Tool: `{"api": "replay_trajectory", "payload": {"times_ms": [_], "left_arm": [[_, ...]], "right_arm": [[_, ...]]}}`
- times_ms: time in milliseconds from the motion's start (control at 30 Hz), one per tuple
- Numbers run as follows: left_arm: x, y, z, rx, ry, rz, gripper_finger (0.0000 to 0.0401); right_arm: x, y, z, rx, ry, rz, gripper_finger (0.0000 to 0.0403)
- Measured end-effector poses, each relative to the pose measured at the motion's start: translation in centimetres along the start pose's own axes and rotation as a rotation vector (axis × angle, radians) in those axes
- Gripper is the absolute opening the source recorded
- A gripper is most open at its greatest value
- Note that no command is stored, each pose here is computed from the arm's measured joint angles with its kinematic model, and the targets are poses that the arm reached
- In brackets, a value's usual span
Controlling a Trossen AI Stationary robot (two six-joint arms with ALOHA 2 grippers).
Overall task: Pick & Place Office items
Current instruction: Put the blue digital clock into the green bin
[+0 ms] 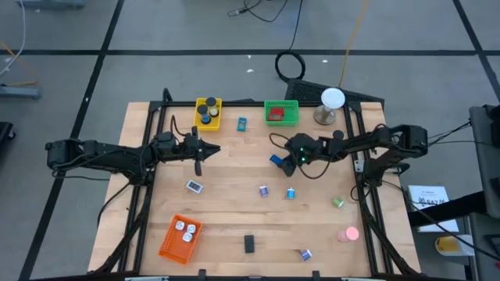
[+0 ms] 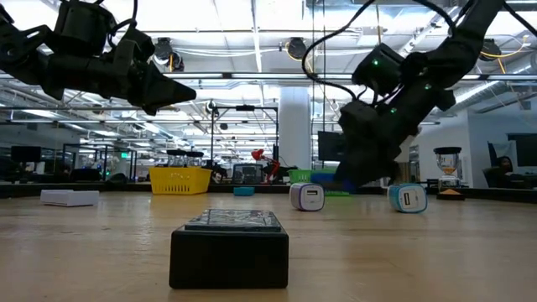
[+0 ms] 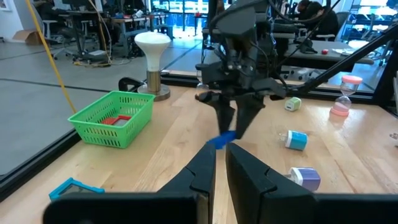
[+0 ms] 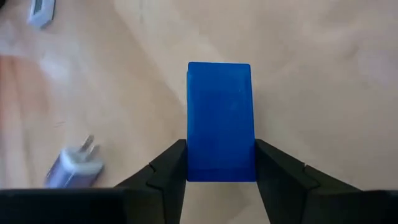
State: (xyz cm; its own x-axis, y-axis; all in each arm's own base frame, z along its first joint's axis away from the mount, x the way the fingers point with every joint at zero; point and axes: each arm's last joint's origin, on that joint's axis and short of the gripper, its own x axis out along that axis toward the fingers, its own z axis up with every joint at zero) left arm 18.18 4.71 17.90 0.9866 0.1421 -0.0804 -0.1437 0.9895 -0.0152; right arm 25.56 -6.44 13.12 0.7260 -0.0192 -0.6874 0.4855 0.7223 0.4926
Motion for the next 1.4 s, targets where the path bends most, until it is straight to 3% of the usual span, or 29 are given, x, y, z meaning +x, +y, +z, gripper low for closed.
{"api": "replay_trajectory", "payload": {"times_ms": [533, 1400], "left_arm": [[0.0, -0.01, 0.0, 0.0, 0.0, 0.0, 0.0042], [0.0, 0.0, 0.0, 0.0, 0.0, 0.0, 0.0042]], "right_arm": [[0.87, 0.56, -0.12, 0.098, 0.055, 0.152, 0.0153], [0.94, 0.32, -0.8, 0.089, 0.08, 0.066, 0.0169]]}}
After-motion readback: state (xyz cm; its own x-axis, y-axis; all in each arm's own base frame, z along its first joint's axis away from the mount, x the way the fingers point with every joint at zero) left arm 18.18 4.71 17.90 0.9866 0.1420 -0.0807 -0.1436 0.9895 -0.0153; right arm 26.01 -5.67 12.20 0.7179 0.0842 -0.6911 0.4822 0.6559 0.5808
